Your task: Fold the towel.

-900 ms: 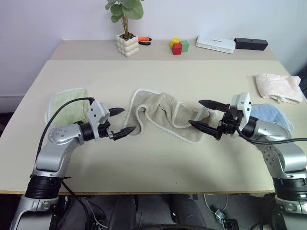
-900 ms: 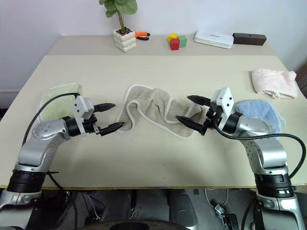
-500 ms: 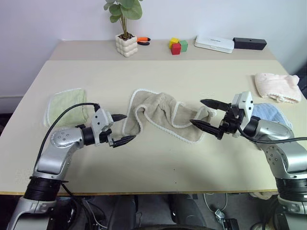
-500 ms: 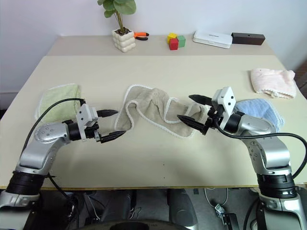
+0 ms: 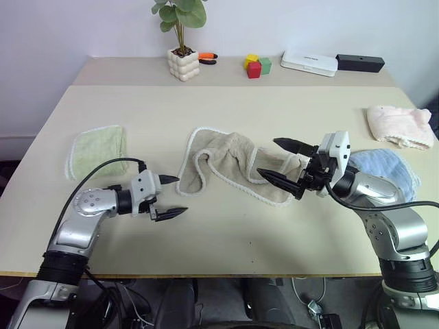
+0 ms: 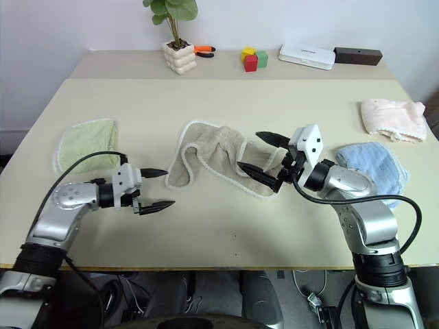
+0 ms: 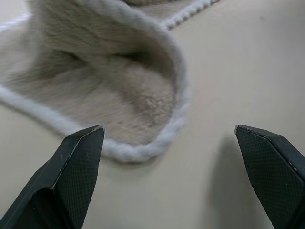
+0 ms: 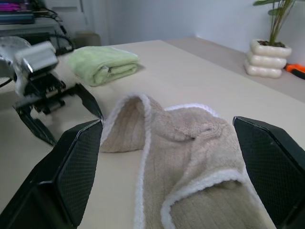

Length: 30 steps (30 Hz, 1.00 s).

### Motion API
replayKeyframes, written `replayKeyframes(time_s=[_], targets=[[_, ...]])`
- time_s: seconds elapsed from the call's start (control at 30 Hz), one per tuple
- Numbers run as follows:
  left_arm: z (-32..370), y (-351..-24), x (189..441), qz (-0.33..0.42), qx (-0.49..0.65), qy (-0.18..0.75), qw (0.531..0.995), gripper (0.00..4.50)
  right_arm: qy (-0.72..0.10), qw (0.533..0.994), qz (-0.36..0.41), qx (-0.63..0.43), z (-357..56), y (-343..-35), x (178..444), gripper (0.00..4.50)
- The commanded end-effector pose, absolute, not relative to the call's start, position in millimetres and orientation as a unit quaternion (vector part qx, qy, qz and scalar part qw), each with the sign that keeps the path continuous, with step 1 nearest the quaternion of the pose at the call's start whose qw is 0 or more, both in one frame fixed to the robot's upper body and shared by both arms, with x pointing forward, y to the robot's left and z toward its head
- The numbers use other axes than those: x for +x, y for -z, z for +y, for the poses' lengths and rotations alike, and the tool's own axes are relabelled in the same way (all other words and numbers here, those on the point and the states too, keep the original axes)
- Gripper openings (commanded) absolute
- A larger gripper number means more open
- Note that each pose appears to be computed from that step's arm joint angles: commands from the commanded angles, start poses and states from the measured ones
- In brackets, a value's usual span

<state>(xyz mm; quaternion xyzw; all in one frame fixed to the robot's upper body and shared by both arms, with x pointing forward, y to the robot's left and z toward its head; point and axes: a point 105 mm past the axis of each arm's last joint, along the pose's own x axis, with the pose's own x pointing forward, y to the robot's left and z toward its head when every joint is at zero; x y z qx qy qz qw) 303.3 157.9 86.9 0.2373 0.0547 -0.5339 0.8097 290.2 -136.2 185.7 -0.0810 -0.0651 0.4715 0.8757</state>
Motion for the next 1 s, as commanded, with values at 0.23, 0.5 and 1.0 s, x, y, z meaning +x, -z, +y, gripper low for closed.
replayKeyframes(time_s=[0.23,0.5,1.0], targets=[[154.9,-41.9,311.6,0.116,0.268,0.531,0.796,3.24,-0.458,0.879,-0.104,-0.080,-129.6,-198.4,279.3,4.50],[156.2,-47.5,328.6,0.118,0.226,0.502,0.826,0.05,-0.445,0.886,-0.092,-0.087,-138.1,-193.4,272.5,4.50],[182.2,-133.4,341.3,0.016,0.109,0.451,0.886,0.05,-0.476,0.842,0.029,-0.253,-160.4,-128.9,254.5,4.50]])
